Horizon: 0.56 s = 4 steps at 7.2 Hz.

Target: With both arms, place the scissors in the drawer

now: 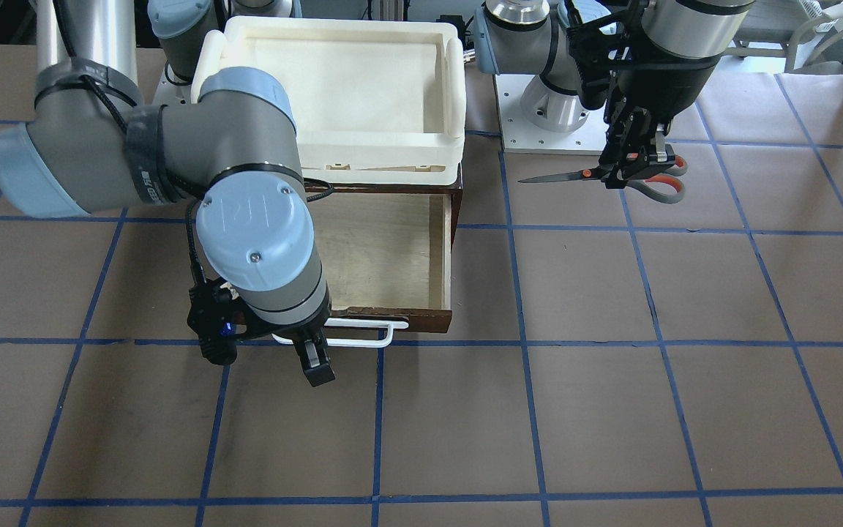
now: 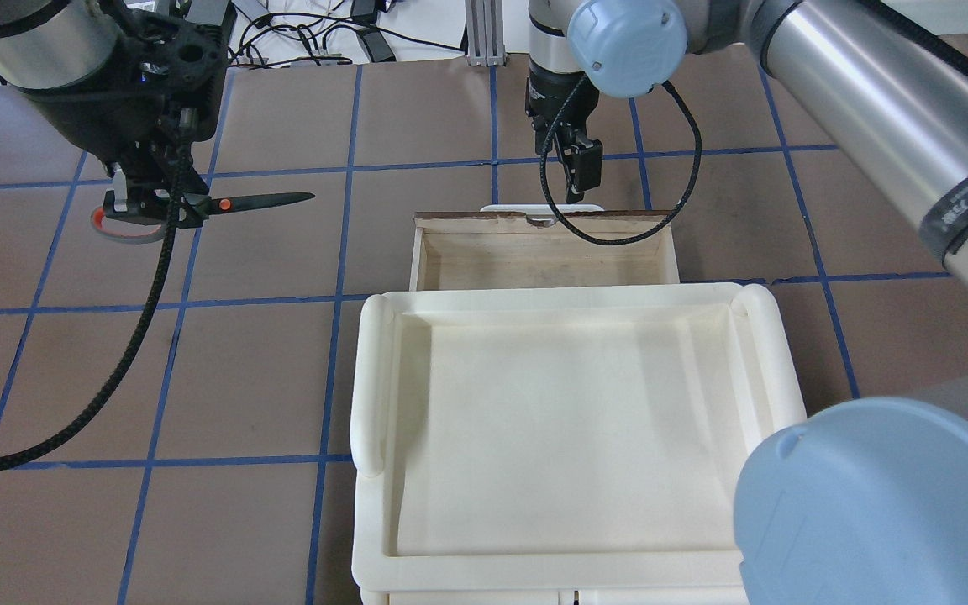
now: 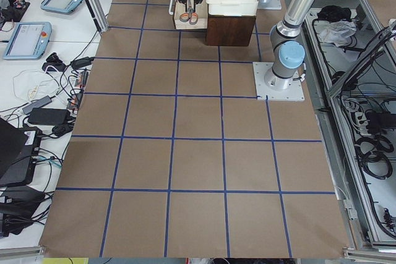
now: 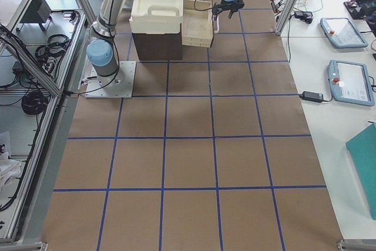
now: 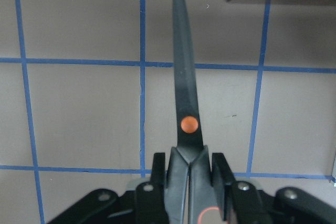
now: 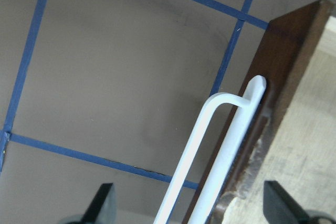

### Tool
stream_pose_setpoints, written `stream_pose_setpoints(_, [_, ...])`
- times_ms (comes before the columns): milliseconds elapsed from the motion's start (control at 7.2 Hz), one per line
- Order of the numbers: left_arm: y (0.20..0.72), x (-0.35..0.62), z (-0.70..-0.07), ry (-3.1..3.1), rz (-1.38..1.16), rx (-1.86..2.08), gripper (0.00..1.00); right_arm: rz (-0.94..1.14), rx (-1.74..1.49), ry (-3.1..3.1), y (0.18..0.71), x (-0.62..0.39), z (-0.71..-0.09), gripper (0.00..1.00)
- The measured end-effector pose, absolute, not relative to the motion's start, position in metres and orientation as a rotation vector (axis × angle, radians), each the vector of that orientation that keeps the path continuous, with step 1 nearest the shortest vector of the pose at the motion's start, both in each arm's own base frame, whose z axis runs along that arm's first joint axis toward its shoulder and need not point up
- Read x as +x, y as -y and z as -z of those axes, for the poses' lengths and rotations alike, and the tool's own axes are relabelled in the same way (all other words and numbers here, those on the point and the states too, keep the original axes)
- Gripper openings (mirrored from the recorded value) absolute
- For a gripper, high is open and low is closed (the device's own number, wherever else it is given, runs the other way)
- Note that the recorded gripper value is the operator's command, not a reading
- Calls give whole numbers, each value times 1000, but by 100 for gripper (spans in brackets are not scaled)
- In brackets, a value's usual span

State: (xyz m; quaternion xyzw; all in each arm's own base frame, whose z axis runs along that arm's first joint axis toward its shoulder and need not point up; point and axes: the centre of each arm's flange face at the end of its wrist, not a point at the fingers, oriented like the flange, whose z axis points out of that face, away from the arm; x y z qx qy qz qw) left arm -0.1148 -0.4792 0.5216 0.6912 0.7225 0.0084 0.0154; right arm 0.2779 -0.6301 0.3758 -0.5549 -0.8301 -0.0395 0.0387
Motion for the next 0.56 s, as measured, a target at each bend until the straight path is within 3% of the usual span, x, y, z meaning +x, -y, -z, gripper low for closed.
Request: stream_pose_setpoints(556, [485, -148, -514, -2303, 15, 2113, 0, -29, -1067, 2872, 598, 179, -463, 100])
